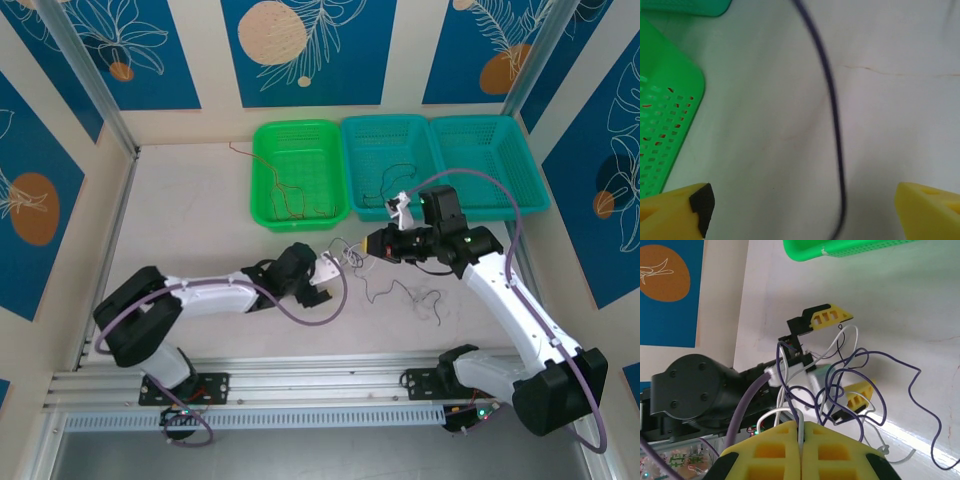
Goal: Untangle the cables
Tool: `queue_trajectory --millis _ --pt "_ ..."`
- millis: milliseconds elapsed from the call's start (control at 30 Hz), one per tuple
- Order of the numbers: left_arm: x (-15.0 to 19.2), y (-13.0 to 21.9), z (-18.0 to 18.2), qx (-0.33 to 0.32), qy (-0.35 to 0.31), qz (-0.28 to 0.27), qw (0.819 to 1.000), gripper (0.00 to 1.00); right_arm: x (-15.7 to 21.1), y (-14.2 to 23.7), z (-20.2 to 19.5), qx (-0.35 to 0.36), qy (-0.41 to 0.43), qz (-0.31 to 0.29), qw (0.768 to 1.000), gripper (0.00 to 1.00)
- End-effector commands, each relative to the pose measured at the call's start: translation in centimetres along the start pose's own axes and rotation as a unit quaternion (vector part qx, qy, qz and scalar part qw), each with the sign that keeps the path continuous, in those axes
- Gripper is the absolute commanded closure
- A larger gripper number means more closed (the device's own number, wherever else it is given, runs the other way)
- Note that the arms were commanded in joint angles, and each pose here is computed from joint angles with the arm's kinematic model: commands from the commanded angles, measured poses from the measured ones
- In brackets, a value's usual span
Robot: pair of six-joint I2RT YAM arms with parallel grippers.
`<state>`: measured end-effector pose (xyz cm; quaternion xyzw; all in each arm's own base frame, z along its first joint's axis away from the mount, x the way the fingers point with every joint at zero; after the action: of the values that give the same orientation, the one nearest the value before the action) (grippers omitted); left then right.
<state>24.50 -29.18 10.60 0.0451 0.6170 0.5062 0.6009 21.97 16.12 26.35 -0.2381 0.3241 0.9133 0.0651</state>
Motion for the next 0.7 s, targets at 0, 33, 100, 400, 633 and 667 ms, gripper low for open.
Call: queue_trajectory --millis 0,33,100,400,633,667 --pt "-2.5 -0.7 1.9 -0.065 0.027 -0.046 0.996 0.22 0.0 1.3 1.0 -0.012 -0.001 -0.005 1.0 1.0" --pt "-2.6 -0.7 2.0 -0.066 0.033 -0.047 0.996 0.31 0.1 1.4 0.8 -0.008 -0.005 -0.006 1.0 1.0" --pt "-3.0 0.0 1.9 -0.056 0.048 -0.06 0.995 0.6 0.1 1.8 -0.2 0.017 -0.026 -0.012 0.999 1.0" --pt "-3.3 10.0 3.9 -0.019 0.18 -0.156 0.971 1.0 3.5 3.3 -11.1 0.251 -0.213 -0.054 0.943 1.0" --pt "0.8 15.2 9.4 -0.112 0.308 -0.122 0.937 1.0 7.6 5.4 -18.4 0.289 -0.38 -0.122 0.87 1.0" --pt "1.3 15.6 10.0 -0.122 0.322 -0.117 0.932 1.0 7.9 5.7 -18.9 0.289 -0.393 -0.128 0.864 1.0"
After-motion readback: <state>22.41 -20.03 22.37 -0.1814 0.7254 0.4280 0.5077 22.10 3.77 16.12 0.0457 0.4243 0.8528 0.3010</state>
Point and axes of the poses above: each hand's point on the last joint's axis, 136 mm out from that joint toward the fingers, its own y axis back along the fingers, its own z axis along the line the jaws close on, x = y × z, the point moved 5 cm from there along y, back along the fingers, and after that the axes turned 12 degrees about y, right-handed, at the moved point
